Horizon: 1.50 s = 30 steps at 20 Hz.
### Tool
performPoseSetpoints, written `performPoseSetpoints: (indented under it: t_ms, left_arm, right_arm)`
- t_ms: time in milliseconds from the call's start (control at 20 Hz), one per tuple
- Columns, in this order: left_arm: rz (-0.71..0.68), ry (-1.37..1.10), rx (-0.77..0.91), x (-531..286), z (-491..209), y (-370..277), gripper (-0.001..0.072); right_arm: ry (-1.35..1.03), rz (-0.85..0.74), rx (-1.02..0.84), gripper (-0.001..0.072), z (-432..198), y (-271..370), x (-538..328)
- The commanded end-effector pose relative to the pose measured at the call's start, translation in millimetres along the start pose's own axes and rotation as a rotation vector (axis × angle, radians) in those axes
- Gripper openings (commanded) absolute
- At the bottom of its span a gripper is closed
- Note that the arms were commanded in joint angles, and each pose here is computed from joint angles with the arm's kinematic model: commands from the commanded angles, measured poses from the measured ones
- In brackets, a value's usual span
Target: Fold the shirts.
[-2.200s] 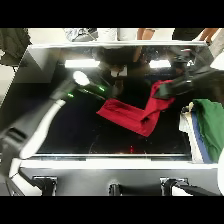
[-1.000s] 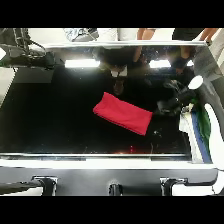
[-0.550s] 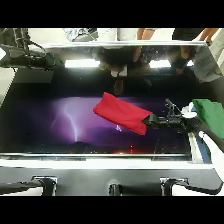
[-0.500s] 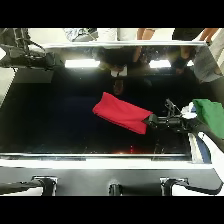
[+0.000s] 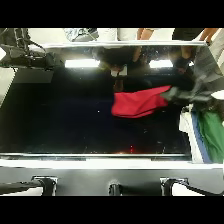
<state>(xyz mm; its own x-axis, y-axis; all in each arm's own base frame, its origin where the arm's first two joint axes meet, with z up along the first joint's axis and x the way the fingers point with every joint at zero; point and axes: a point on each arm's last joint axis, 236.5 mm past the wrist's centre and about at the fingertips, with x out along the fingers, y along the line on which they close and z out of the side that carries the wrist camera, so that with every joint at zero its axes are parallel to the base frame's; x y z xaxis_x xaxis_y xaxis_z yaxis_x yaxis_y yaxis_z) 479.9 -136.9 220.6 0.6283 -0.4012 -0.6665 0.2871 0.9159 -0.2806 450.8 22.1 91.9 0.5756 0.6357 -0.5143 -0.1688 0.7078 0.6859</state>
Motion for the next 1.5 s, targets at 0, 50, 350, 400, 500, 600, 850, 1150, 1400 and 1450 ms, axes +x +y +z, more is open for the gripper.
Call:
performPoseSetpoints:
  t_ms: [0, 50, 350, 400, 500, 600, 850, 1150, 1400, 1450]
  left_arm:
    - [0.001, 0.006, 0.009, 3.7, -1.1, 1.5, 0.0026]
    - [0.001, 0.011, 0.008, 6.3, -2.1, 2.3, 0.0027]
    - [0.002, 0.034, 0.005, 17.5, -6.8, 6.1, 0.0026]
    - [0.001, 0.034, 0.018, 17.5, -6.8, 6.1, 0.0027]
    - [0.002, 0.035, 0.026, 17.2, -7.2, 6.6, 0.0027]
    - [0.002, 0.035, 0.046, 17.3, -7.1, 6.4, 0.0027]
    - [0.002, 0.035, 0.054, 17.3, -7.1, 6.4, 0.0027]
    - [0.001, 0.032, 0.079, 17.2, -6.3, 6.4, 0.0027]
    - [0.001, 0.031, 0.12, 17.2, -6.2, 6.4, 0.0027]
    - [0.001, 0.031, 0.12, 17.2, -6.2, 6.3, 0.0027]
  right_arm:
    - [-0.059, -0.226, -0.035, 0.0038, 56.5, -17.8, -93.7]
    - [-0.081, -0.281, -0.045, 0.0038, 66.5, -23.3, -118.8]
    - [-0.263, -0.467, 0.069, 0.0038, 93.0, -61.3, -233.2]
    - [-0.287, -0.468, 0.079, 0.0038, 95.1, -63.0, -242.6]
    - [-0.333, -0.458, 0.067, 0.0038, 101.4, -58.4, -260.6]
    - [-0.382, -0.496, 0.073, 0.0038, 104.7, -59.7, -289.6]
    - [-0.224, -0.52, 0.23, 0.0039, 40.0, -72.1, -317.7]
    - [0.039, -0.839, 0.398, 0.0039, -57.0, -108.3, -372.1]
    - [0.354, -0.931, 0.475, 0.0039, -150.9, -140.7, -374.9]
    - [0.399, -0.918, 0.493, 0.0039, -166.3, -146.9, -368.7]
